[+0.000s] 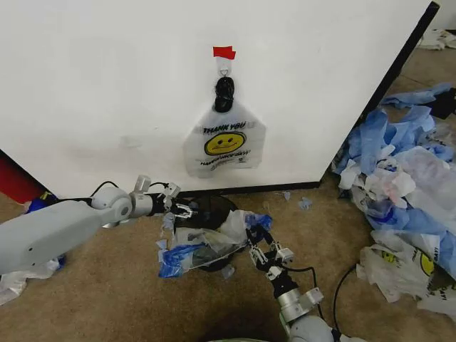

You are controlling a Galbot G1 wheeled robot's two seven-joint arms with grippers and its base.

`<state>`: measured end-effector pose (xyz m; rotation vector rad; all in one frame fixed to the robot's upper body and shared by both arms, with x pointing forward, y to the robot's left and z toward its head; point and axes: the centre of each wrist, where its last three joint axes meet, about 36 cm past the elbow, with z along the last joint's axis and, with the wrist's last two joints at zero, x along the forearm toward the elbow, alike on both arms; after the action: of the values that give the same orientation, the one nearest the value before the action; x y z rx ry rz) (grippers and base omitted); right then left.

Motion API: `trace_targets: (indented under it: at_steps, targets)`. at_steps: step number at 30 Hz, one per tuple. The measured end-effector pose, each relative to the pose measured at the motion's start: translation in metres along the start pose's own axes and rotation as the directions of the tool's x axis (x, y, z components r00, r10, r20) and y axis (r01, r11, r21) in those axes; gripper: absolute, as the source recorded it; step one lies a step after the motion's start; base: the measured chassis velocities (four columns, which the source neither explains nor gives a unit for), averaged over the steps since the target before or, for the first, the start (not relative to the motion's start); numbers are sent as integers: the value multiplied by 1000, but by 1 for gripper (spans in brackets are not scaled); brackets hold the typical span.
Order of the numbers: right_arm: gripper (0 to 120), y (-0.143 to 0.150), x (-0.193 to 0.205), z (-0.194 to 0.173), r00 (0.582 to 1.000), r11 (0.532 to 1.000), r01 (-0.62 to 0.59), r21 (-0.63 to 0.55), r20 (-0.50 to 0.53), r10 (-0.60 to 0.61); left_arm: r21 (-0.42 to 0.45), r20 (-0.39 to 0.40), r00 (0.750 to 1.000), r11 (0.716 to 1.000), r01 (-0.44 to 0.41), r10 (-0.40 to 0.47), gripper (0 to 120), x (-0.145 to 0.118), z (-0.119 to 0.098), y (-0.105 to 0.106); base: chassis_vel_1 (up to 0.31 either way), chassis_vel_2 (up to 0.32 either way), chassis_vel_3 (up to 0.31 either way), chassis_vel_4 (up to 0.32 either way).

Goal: Pick up the garbage bag from the wall and place it over the trash bin.

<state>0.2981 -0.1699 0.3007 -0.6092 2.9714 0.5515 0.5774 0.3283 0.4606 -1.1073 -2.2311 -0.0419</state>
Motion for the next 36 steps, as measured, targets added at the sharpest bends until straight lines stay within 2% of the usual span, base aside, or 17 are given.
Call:
trace_targets:
  at_steps: [3, 4, 8, 16, 27, 34, 36]
  targets:
    - [48, -1, 0, -1, 1000, 1000, -2, 2, 2, 2, -2, 0, 1000, 1000, -6, 6, 49, -3, -2, -3, 0, 0, 0, 0]
    - [48, -1, 0, -1, 1000, 1000, -2, 2, 2, 2, -2, 0, 1000, 1000, -6, 6, 49, -3, -2, -3, 0, 0, 0, 0]
    - [47, -1, 0, 0, 1000, 1000, -2, 3, 3, 2, -4, 2, 1000, 1000, -3, 3, 30, -3, -5, -5, 0, 0, 0, 0]
    - [43, -2, 1, -1, 1000, 1000, 0, 8, 3, 0, 13, 30, 998, 999, 48, -48, 3, 3, -2, -7, 0, 0, 0, 0]
    - [38, 1, -1, -2, 1000, 1000, 15, 5, 4, -15, 57, 67, 989, 990, 130, -134, 1, 24, 8, -12, 0, 0, 0, 0]
    - [36, 3, -2, -1, 1000, 1000, 23, 4, -1, -23, 117, 120, 967, 971, 210, -224, 1, 40, 4, -23, 0, 0, 0, 0]
    - [36, 4, -2, -1, 1000, 1000, 29, 4, -3, -29, 146, 146, 950, 956, 254, -275, 1, 52, -1, -28, 0, 0, 0, 0]
